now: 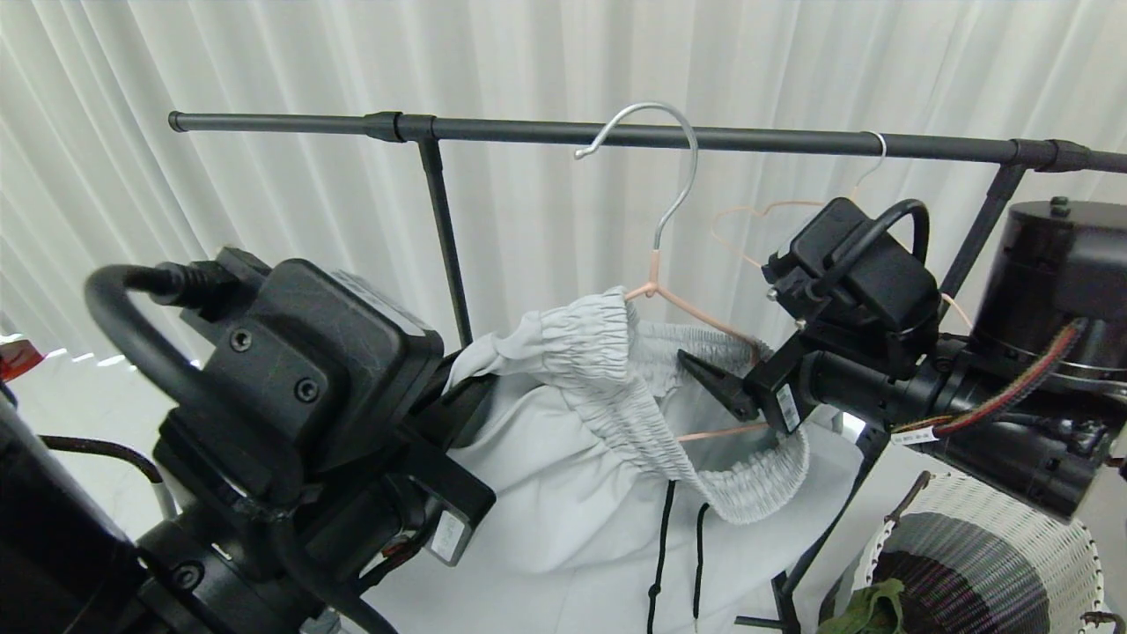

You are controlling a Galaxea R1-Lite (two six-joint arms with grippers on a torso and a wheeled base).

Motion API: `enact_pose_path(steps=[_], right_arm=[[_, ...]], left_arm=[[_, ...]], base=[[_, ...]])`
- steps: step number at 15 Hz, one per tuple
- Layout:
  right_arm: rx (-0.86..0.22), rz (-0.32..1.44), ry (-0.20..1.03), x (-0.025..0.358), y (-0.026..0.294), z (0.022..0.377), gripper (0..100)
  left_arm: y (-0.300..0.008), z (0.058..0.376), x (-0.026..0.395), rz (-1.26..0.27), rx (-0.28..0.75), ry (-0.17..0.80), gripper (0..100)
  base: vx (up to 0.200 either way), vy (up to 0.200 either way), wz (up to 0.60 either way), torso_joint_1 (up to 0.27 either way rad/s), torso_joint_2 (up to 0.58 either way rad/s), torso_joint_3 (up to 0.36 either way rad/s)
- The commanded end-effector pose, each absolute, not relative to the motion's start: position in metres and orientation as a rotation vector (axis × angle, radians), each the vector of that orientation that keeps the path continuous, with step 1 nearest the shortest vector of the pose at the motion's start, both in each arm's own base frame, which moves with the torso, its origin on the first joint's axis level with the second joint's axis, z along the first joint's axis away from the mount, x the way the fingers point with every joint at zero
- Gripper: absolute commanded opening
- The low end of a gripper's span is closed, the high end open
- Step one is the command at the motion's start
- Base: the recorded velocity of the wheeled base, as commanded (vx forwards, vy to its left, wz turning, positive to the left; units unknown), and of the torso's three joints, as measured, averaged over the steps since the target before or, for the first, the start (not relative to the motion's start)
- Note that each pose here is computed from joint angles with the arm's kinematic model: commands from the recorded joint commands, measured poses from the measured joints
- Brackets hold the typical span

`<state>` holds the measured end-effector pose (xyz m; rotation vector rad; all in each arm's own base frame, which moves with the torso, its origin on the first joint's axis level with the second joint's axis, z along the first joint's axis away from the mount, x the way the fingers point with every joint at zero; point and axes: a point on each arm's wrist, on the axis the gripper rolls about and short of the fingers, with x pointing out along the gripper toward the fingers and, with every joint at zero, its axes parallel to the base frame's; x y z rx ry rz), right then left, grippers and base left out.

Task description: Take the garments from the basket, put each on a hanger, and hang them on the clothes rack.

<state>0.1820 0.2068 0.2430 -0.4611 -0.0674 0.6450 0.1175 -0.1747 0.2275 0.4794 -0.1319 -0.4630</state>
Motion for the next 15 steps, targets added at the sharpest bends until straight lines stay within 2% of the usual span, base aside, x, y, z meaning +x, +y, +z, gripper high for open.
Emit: enact_pose_path(steps=[1,9,10,15], right_arm=[[-0.479,0.652,-0.039,0.1865,0.2124,0.2382,100],[-0.49,0.682,-0.033,0.1804,0.211,0.2388,100],[-0.491,0.683,-0.031,0.1804,0.2109,0.2386,0],[-0.489,0.681,-0.031,0.1809,0.211,0.2384,0]], left_arm=[[-0.1754,0.228,0.1168,-0.467,0.483,-0.136,0],[-0.1754,0.2317,0.1171,-0.461,0.471,-0.158,0],[-0.1752,0.2326,0.117,-0.46,0.468,-0.161,0],[-0.1751,0.2345,0.1165,-0.458,0.452,-0.179,0]], base=[[0.0,0.0,0.0,0.0,0.0,0.0],[0.0,0.0,0.0,0.0,0.0,0.0],[0.0,0.0,0.0,0.0,0.0,0.0],[0.0,0.0,0.0,0.0,0.0,0.0]])
